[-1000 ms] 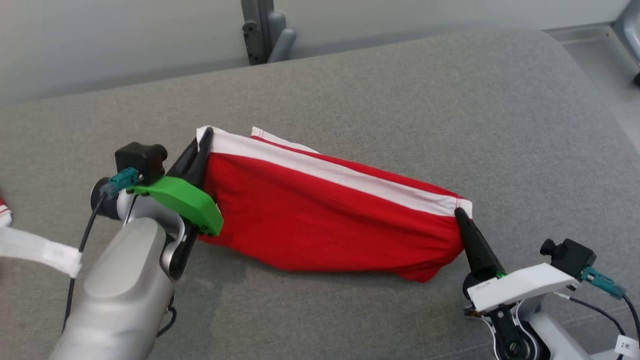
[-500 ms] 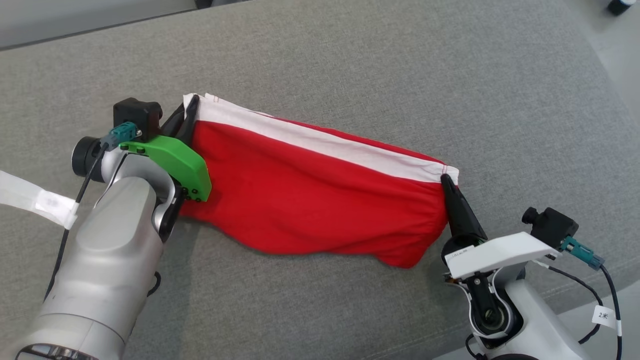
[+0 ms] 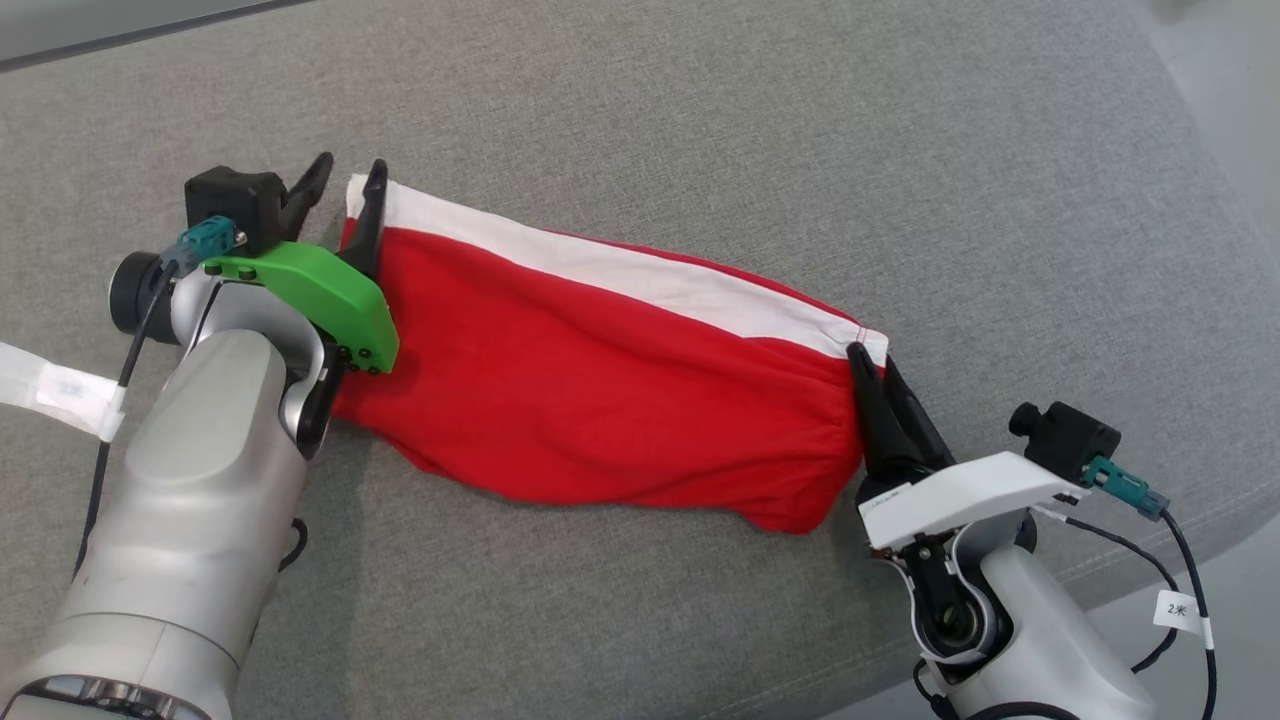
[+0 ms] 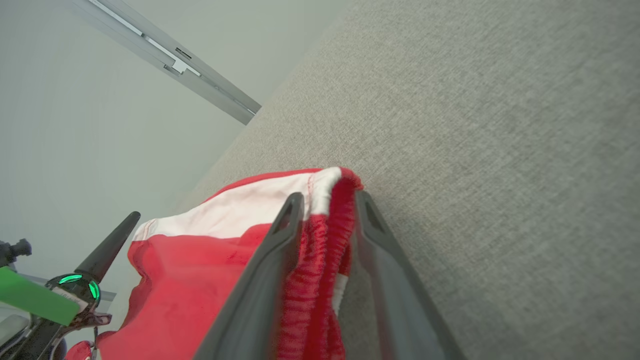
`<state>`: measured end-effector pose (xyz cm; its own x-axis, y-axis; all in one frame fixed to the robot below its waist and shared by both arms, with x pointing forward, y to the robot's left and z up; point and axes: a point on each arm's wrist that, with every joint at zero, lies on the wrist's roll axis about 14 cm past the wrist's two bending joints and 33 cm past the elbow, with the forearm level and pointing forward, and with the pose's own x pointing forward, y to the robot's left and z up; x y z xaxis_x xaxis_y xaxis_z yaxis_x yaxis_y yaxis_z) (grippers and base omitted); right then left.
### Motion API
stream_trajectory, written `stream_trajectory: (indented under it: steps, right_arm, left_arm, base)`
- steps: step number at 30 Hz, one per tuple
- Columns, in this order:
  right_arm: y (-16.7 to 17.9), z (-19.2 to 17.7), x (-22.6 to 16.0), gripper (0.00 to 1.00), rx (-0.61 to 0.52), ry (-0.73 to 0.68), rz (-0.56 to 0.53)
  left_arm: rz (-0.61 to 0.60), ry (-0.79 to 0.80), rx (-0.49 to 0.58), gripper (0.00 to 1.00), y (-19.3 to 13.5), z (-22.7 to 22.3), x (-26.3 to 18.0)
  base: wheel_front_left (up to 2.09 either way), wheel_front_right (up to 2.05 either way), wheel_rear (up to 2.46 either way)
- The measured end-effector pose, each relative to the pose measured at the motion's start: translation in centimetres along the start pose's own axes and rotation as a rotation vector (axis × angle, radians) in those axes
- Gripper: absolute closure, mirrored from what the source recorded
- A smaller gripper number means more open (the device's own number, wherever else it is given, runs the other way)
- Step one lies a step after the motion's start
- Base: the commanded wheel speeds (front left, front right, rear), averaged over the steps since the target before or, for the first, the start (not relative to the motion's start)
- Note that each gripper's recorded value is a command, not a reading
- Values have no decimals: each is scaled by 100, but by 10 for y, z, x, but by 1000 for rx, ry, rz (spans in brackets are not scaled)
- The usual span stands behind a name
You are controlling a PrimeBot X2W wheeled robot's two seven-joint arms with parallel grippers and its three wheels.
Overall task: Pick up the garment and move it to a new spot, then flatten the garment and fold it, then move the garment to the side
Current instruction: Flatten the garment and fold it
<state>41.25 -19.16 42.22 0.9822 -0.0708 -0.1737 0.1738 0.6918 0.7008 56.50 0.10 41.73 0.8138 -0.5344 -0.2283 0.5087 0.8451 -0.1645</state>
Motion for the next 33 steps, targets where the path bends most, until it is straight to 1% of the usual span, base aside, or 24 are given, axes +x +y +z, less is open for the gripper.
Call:
stream_trajectory:
  steps: [2,5,7,8,10,11,14,16,22,27,29,31,33]
  right_arm:
    - [-1,1,0,0,-18,-1,-4]
    - [-7,13,0,0,-68,-33,-15]
    - [-13,21,-4,0,-122,-53,-27]
    - [-17,26,-7,0,-168,-63,-35]
    - [-25,42,-12,0,-234,-103,-58]
    - [-26,54,-18,0,-328,-126,-57]
    - [-28,61,-26,0,-375,-147,-65]
    - [-26,60,-30,0,-372,-149,-59]
    - [-17,54,-35,0,-363,-137,-31]
    - [-17,53,-38,0,-363,-136,-30]
    - [-18,54,-40,0,-363,-138,-32]
    - [-19,54,-41,0,-363,-139,-35]
    - [-18,55,-43,0,-363,-142,-34]
  left_arm:
    - [4,-15,-10,0,0,5,0]
    - [5,-37,-28,0,-4,11,-4]
    - [14,-50,-54,0,-6,12,-10]
    - [17,-53,-56,0,-6,13,-14]
    - [27,-51,-67,0,-7,10,-22]
    - [38,-26,-72,0,-7,0,-33]
    - [61,35,-68,0,-5,-21,-51]
    - [89,59,-96,0,-2,-29,-60]
    - [147,129,-133,0,5,-49,-83]
    - [121,196,-158,0,-11,-65,-86]
    - [112,206,-185,0,-19,-68,-85]
    - [99,225,-179,2,-23,-71,-86]
    - [98,227,-182,64,-24,-71,-87]
  base:
    - [0,0,0]
    - [0,0,0]
    - [0,0,0]
    - [0,0,0]
    - [0,0,0]
    - [0,0,0]
    - [0,0,0]
    - [0,0,0]
    - [0,0,0]
    - [0,0,0]
    - [0,0,0]
    - [0,0,0]
    - [0,0,0]
